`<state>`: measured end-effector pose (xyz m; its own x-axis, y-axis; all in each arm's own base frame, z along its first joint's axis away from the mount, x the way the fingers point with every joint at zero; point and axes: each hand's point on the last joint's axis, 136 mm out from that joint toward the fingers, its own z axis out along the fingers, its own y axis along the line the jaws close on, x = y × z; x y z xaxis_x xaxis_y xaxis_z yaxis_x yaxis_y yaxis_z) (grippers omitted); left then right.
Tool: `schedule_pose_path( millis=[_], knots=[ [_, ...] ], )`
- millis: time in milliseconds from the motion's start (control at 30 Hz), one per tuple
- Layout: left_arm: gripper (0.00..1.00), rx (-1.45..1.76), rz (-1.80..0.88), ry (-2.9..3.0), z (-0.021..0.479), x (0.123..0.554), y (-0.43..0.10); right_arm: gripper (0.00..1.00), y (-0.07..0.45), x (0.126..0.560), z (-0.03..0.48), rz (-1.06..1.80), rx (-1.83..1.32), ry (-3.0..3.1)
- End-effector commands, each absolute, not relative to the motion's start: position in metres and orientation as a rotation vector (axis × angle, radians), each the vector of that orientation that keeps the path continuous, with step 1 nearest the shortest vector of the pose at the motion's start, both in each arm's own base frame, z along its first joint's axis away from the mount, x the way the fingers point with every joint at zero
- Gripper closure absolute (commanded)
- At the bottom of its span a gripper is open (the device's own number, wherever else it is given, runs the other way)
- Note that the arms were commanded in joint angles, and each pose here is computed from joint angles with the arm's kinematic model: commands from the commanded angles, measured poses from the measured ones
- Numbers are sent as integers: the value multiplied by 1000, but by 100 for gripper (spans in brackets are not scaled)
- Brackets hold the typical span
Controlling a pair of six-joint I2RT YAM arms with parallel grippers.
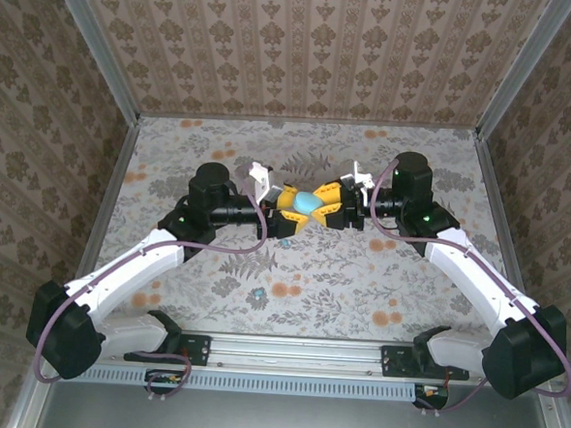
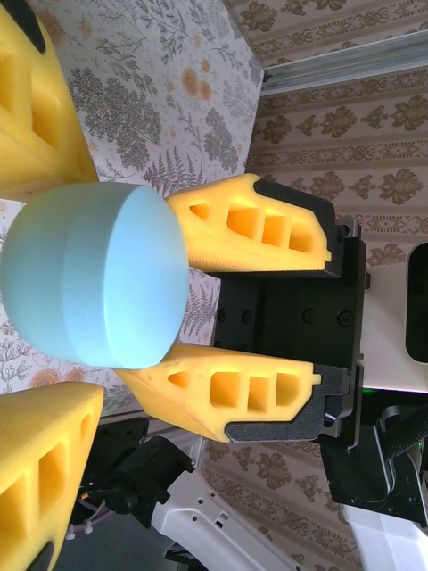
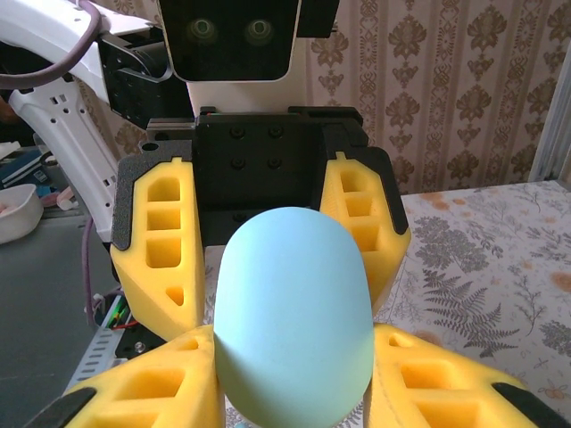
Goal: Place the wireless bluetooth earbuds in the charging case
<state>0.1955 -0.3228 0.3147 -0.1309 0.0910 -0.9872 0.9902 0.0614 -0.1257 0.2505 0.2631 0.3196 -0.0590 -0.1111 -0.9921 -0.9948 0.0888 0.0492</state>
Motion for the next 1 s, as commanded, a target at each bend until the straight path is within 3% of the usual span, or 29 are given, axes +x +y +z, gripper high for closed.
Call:
schedule_pose_path(
  millis=[0,467,700,967],
  knots=[
    [46,1179,-1230,1328,335,191,-327,63,259,248,322,1086,-1206,1352],
    [46,1183,-1229,1325,339,189,-328,63,258,248,323,1056,-1215,1344],
    [53,1175,-1228,1334,337,190,-329,63,258,247,323,1059,-1214,1344],
    [50,1175,-1227,1332,339,190,-330,63,258,249,320,1057,-1216,1355]
  ],
)
